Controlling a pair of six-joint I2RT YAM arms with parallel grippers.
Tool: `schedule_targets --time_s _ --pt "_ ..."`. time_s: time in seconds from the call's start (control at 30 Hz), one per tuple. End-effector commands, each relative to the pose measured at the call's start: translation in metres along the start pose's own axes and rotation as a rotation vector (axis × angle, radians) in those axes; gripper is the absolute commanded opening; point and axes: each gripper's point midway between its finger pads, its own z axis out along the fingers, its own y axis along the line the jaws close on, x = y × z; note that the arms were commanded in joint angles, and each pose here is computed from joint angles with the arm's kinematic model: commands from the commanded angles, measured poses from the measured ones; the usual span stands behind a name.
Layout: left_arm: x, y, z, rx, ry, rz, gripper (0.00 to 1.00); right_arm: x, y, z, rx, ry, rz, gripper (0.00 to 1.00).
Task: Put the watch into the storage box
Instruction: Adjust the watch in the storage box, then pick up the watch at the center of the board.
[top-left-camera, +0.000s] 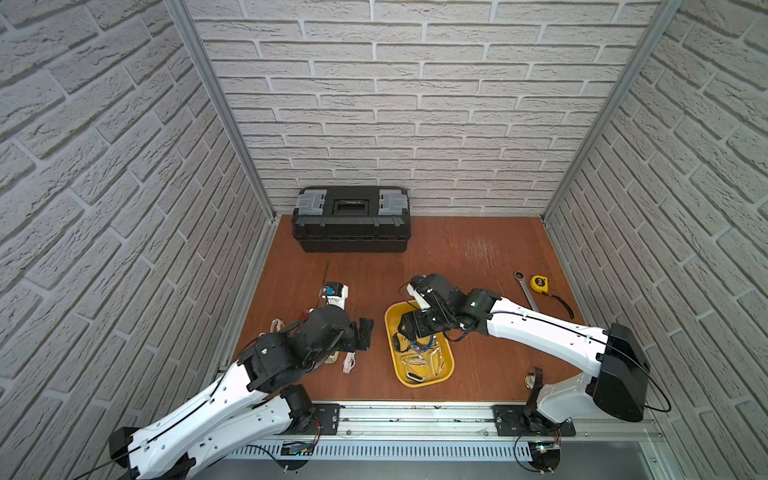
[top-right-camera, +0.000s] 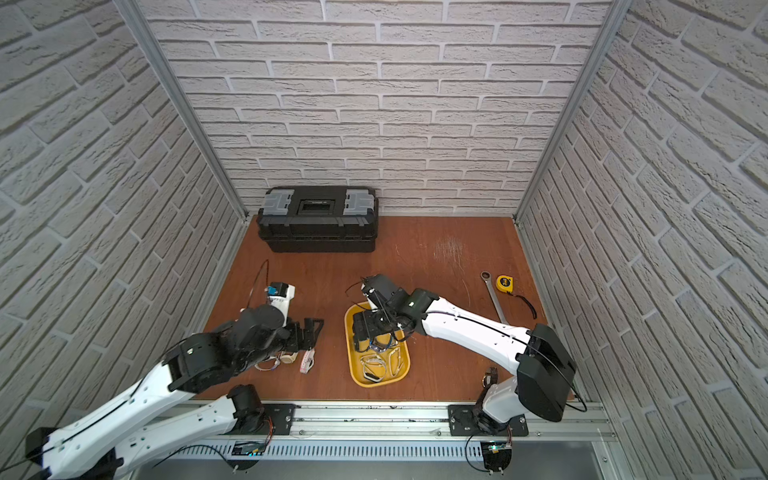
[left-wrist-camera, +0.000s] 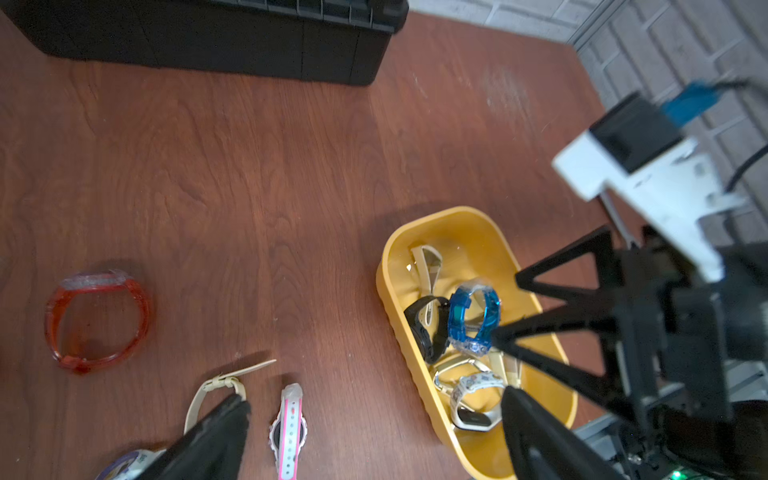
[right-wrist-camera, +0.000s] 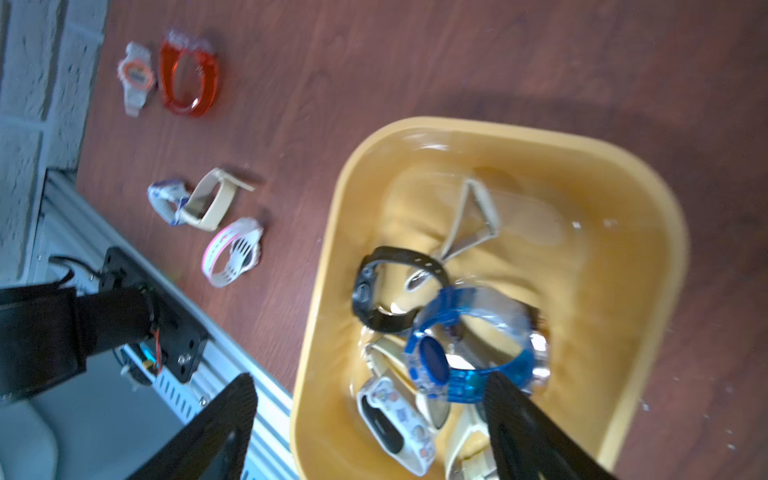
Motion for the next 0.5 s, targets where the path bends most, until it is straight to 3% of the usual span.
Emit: schedule_targets --time_s 0.0,0.27,0.47 --pt "-0.014 0.024 -0.023 -0.054 -0.11 -0.068 0.98 -0.003 0.047 0.006 -0.108 0.016 -0.104 0.9" --pt "-0.016 0.054 -0.051 -0.178 -0.108 -0.097 0.98 -0.009 0.089 0.053 -0.103 0.125 -0.163 0.85" --pt "-0.021 0.051 -0.054 -0.161 -0.124 -0.083 0.98 0.005 0.118 0.076 -0.142 0.178 -0.121 0.79"
